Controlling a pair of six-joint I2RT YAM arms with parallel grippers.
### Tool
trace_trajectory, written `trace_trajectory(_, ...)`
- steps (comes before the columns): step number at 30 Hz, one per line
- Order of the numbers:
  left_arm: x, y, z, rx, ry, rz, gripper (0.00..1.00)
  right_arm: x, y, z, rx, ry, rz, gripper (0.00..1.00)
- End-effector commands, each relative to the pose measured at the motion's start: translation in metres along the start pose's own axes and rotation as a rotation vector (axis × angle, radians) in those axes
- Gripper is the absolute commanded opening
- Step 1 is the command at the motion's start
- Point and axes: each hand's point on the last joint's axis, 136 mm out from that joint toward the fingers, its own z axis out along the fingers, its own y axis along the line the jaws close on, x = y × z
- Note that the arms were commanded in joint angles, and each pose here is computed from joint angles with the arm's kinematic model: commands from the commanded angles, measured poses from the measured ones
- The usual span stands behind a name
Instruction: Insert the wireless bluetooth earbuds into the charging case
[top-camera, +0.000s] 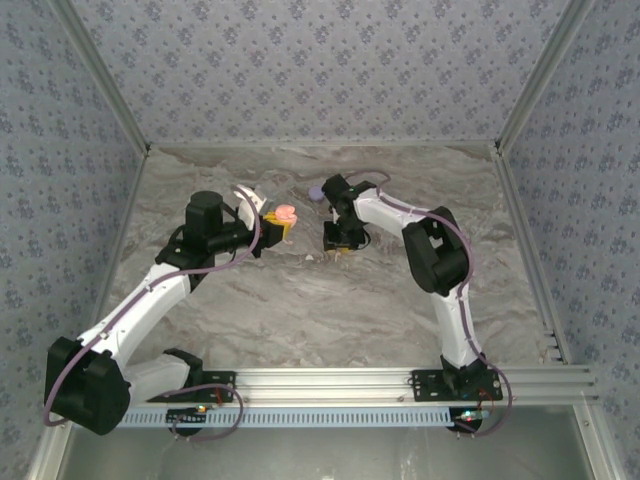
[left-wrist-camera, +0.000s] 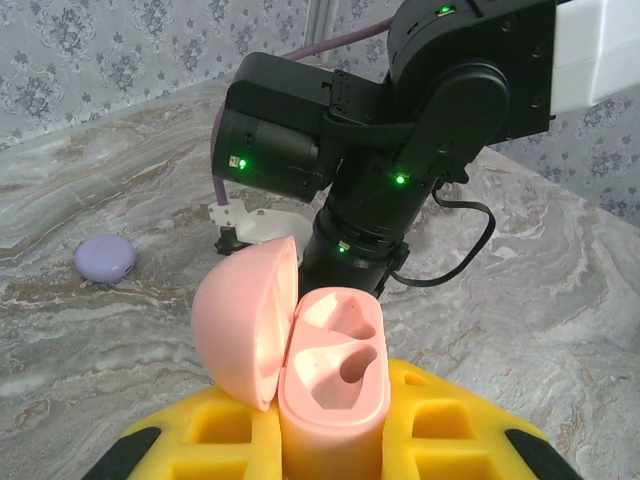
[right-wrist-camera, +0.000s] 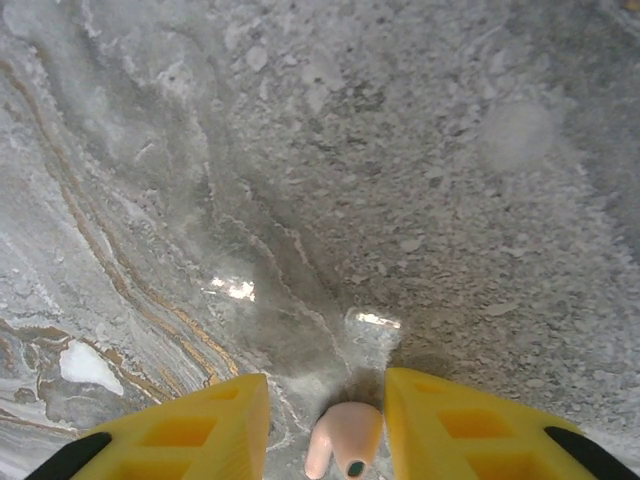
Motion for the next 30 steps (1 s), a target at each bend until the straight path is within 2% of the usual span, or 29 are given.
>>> trace_trajectory(1,-0.004,-0.001,-0.002,0.01,-0.011,0.015,0.11,0.009,0.005,0.002,0.018,0.045,-0.063,0.38)
trace_trajectory(6,-0.005,-0.001,-0.002,0.009,-0.013,0.016,0.11,0.008,0.011,0.0,0.016,0.037,-0.089,0.38)
trace_trajectory(16,-0.005,0.0,-0.002,0.009,-0.012,0.018,0.11,0.01,0.0,-0.005,0.12,0.024,-0.1,0.37)
trace_trajectory(30,-0.003,0.0,0.0,0.008,-0.005,0.014,0.11,0.018,0.003,0.005,0.119,0.056,-0.109,0.32)
